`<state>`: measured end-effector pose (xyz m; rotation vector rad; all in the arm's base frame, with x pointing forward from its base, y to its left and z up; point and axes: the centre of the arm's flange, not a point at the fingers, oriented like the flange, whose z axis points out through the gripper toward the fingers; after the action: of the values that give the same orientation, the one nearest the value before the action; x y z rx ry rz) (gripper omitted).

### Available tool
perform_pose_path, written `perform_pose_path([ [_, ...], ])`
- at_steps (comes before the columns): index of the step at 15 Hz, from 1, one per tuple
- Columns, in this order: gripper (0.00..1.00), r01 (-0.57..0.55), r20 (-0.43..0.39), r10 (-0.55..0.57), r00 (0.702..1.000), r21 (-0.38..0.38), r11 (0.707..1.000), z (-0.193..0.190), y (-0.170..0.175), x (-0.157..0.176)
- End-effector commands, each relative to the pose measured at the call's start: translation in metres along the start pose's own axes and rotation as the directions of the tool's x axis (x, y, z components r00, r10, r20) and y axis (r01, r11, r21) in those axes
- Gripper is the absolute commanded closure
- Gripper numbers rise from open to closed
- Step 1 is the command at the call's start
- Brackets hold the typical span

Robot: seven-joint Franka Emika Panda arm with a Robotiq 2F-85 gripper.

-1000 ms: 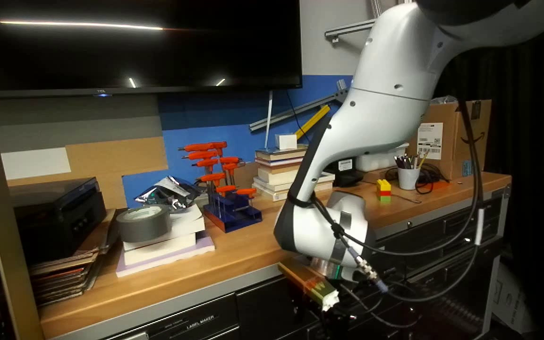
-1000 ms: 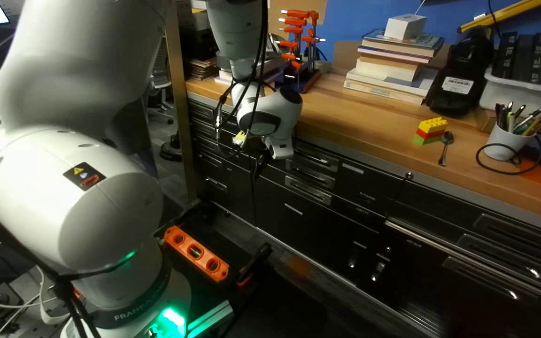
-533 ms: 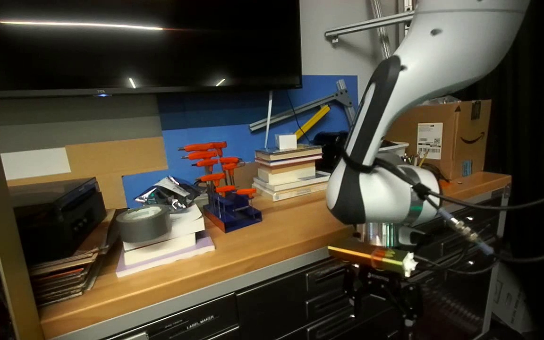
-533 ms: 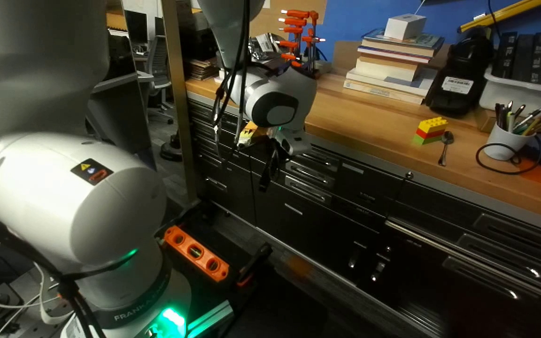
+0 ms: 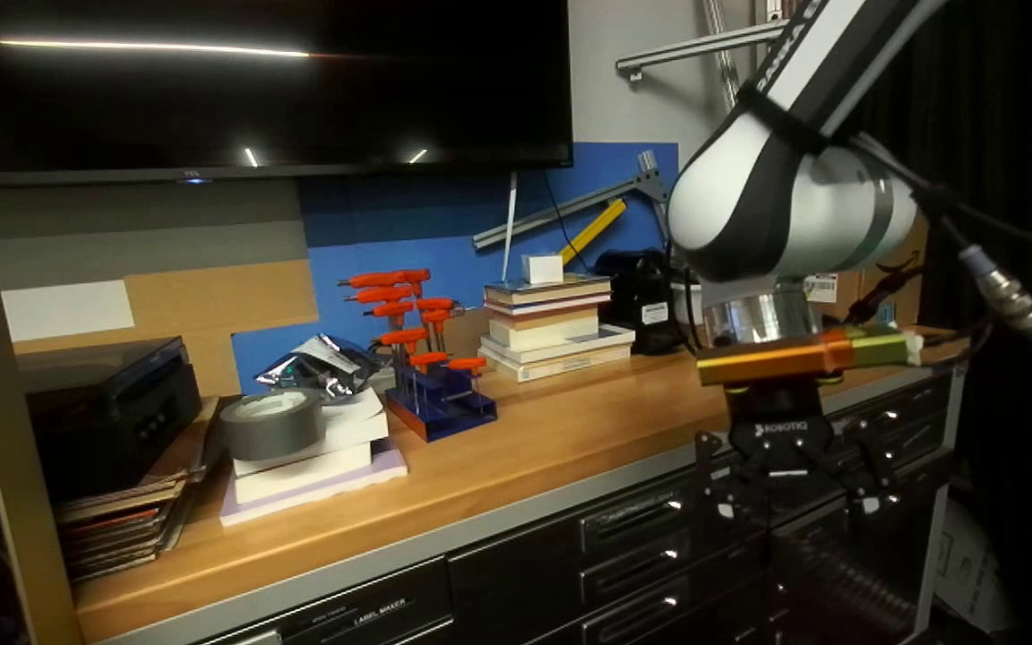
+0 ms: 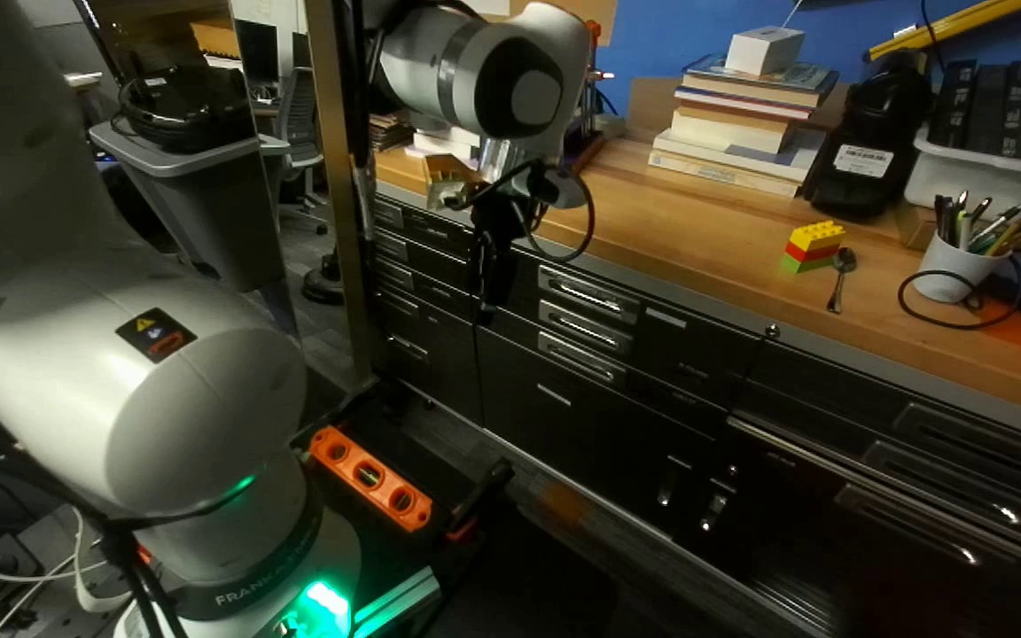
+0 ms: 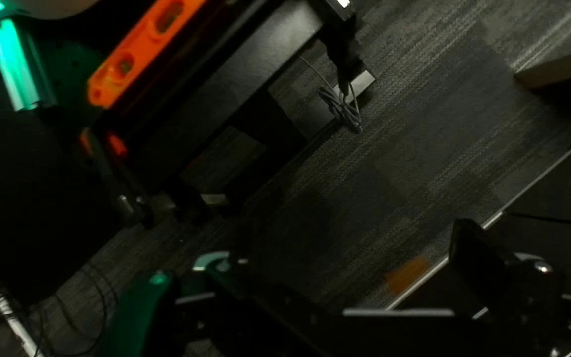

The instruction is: Pick up the black objects from the counter and put them in the open drawer and close it

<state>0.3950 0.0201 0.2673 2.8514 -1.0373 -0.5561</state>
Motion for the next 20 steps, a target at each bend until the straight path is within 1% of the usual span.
perform_pose_path([
  [1, 0.0, 0.196, -0.011, -0.197, 0.98, -0.021, 0.98, -0.073, 0.038, -0.046],
  [3, 0.0, 0.275, -0.016, -0.276, 0.961, -0.039, 0.961, -0.107, 0.056, -0.067],
  [6, 0.0, 0.332, -0.032, -0.333, 0.942, -0.04, 0.942, -0.151, 0.096, -0.097],
  [9, 0.0, 0.432, -0.036, -0.433, 0.901, -0.02, 0.902, -0.179, 0.136, -0.12],
  [11, 0.0, 0.485, -0.075, -0.486, 0.871, -0.032, 0.874, -0.189, 0.16, -0.13],
  [12, 0.0, 0.513, -0.101, -0.514, 0.852, -0.034, 0.858, -0.192, 0.17, -0.133],
  [13, 0.0, 0.544, -0.144, -0.54, 0.829, -0.02, 0.839, -0.194, 0.18, -0.135],
  [15, 0.0, 0.606, -0.219, -0.592, 0.776, -0.003, 0.796, -0.195, 0.192, -0.134],
  [18, 0.0, 0.67, -0.286, -0.642, 0.711, 0.0, 0.742, -0.194, 0.203, -0.132],
  [20, 0.0, 0.703, -0.314, -0.667, 0.675, 0.002, 0.711, -0.19, 0.207, -0.131],
])
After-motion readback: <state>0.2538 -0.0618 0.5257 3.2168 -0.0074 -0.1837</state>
